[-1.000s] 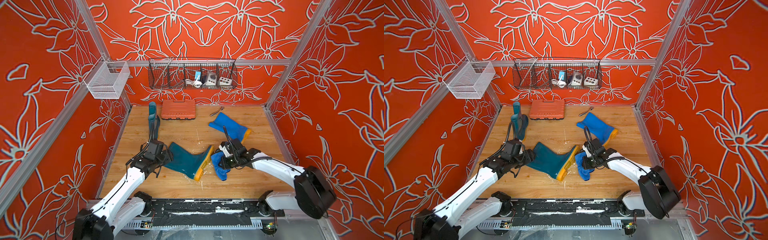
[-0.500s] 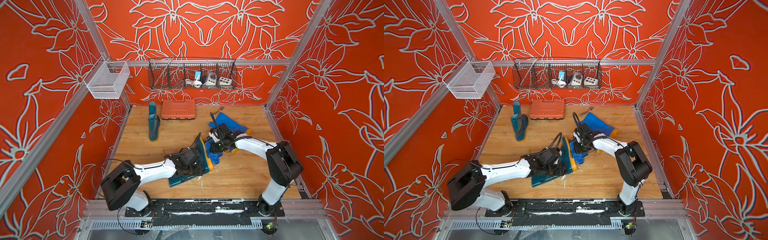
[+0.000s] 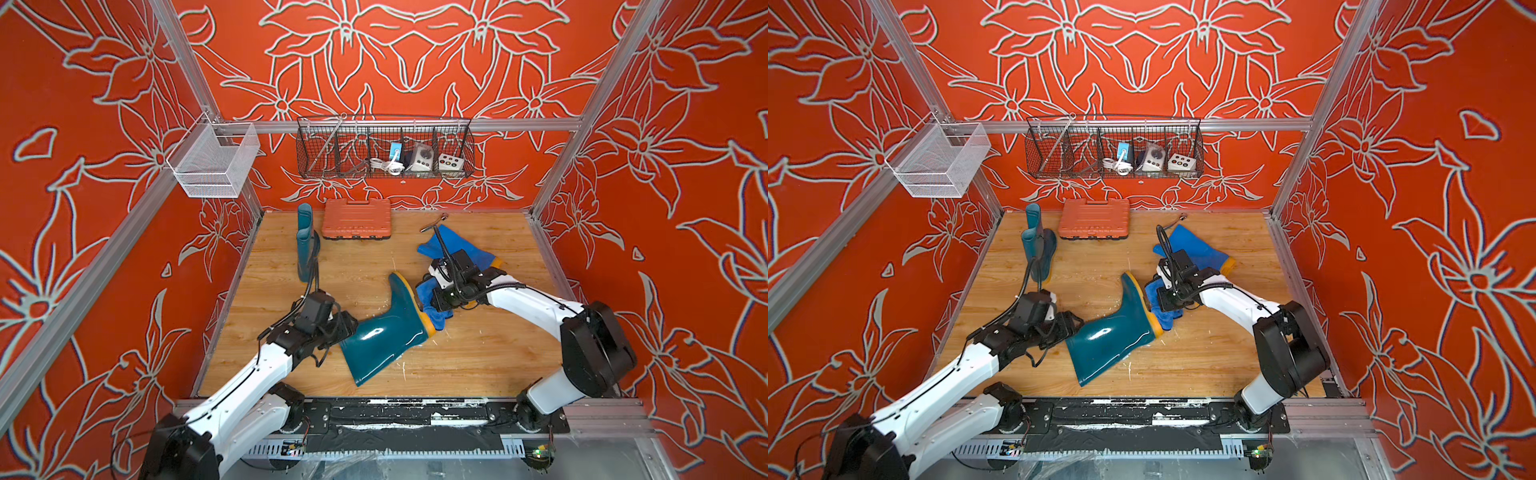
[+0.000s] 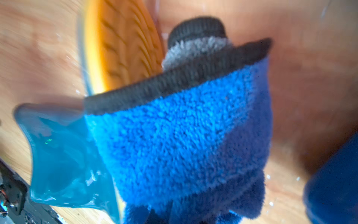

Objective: Wipe the rubber boots with a cloth
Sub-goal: Adjust the rubber boot at the center of the board, then wipe the dirt off the rubber boot.

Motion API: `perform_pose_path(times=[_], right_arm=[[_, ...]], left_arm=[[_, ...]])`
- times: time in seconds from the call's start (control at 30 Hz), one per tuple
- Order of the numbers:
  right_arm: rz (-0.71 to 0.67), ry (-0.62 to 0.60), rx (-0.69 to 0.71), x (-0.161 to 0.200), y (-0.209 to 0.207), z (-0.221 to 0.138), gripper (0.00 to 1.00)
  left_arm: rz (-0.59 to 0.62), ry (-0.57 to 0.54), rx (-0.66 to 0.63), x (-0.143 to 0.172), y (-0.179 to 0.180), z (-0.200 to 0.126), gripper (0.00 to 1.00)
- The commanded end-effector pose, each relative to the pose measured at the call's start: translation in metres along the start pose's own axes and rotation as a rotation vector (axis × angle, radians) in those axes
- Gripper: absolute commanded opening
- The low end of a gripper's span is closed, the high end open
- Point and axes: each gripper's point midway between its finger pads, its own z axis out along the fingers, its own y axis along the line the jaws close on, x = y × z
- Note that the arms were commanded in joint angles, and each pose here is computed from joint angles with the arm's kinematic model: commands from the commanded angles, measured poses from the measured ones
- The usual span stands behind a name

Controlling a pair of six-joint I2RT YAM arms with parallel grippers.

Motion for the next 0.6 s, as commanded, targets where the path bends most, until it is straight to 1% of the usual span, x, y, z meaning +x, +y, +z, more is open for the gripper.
perform_pose_path(times=[0.0, 0.03, 0.1, 0.2, 0.23, 0.33, 0.47, 0.5, 0.57], right_arm=[[0.030, 0.015, -0.036, 0.015, 0.008, 0.000, 0.00], [0.033, 0.020, -0.038, 0.018, 0.008, 0.000, 0.00], [0.041, 0.032, -0.039, 0.024, 0.007, 0.000, 0.00], [0.053, 0.033, -0.043, 0.032, 0.007, -0.003, 0.00], [0.059, 0.028, -0.042, 0.035, 0.006, -0.004, 0.00], [0.078, 0.009, -0.035, 0.040, 0.003, -0.006, 0.00], [0.102, -0.021, -0.038, 0.034, 0.001, -0.010, 0.00], [0.105, -0.027, -0.038, 0.030, 0.001, -0.012, 0.00], [0.101, -0.044, -0.033, 0.022, 0.001, -0.020, 0.00]], left_arm=[[-0.091, 0.110, -0.004, 0.029, 0.022, 0.000, 0.65], [-0.112, 0.125, 0.023, 0.034, 0.023, 0.005, 0.64], [-0.136, 0.162, 0.111, 0.040, 0.014, 0.015, 0.60], [-0.128, 0.181, 0.220, 0.036, -0.004, 0.026, 0.54], [-0.113, 0.185, 0.234, 0.034, -0.008, 0.029, 0.51], [-0.043, 0.208, 0.249, 0.025, -0.021, 0.038, 0.38], [0.045, 0.228, 0.255, 0.003, -0.043, 0.048, 0.17], [0.059, 0.226, 0.261, -0.004, -0.048, 0.050, 0.13], [0.085, 0.211, 0.265, -0.016, -0.056, 0.051, 0.09]])
